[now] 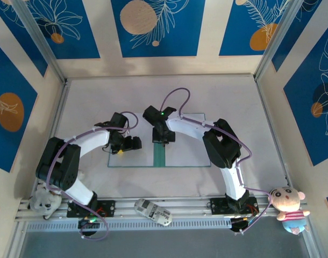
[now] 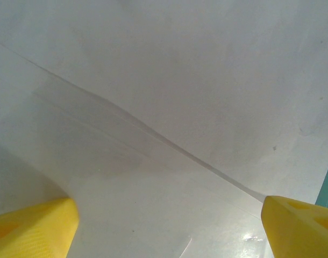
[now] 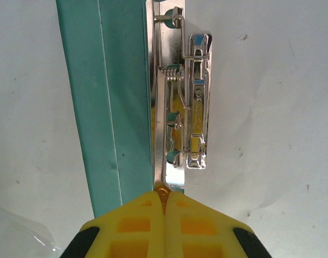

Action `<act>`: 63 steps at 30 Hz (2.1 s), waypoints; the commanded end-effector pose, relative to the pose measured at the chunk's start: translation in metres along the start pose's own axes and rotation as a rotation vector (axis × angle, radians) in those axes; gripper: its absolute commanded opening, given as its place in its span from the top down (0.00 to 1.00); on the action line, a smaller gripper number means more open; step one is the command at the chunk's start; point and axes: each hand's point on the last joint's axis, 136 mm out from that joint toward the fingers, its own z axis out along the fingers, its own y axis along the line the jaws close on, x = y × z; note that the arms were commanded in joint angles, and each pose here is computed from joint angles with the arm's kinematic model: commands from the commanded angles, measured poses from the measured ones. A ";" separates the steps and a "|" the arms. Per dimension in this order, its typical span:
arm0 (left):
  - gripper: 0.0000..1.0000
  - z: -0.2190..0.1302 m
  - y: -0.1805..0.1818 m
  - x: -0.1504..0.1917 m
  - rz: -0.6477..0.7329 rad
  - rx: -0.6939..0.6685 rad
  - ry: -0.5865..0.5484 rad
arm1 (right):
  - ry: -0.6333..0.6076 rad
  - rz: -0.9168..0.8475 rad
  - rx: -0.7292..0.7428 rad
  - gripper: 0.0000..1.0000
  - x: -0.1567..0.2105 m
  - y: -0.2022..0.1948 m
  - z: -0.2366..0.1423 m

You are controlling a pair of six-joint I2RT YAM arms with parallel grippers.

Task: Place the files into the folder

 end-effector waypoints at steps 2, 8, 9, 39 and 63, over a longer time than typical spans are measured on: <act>0.10 0.008 0.010 0.013 -0.002 -0.023 0.064 | 0.046 -0.025 0.142 0.98 0.018 -0.032 0.015; 0.10 0.008 0.011 0.012 -0.002 -0.025 0.061 | 0.054 -0.031 0.160 0.98 0.023 -0.037 0.021; 0.10 0.008 0.011 0.013 -0.004 -0.025 0.062 | 0.057 -0.033 0.160 0.98 0.024 -0.038 0.022; 0.10 0.012 0.013 0.014 -0.011 -0.028 0.072 | 0.106 0.015 0.193 0.99 0.035 -0.050 0.046; 0.10 0.012 0.010 0.014 -0.007 -0.024 0.089 | 0.136 0.034 0.212 0.99 0.046 -0.055 0.063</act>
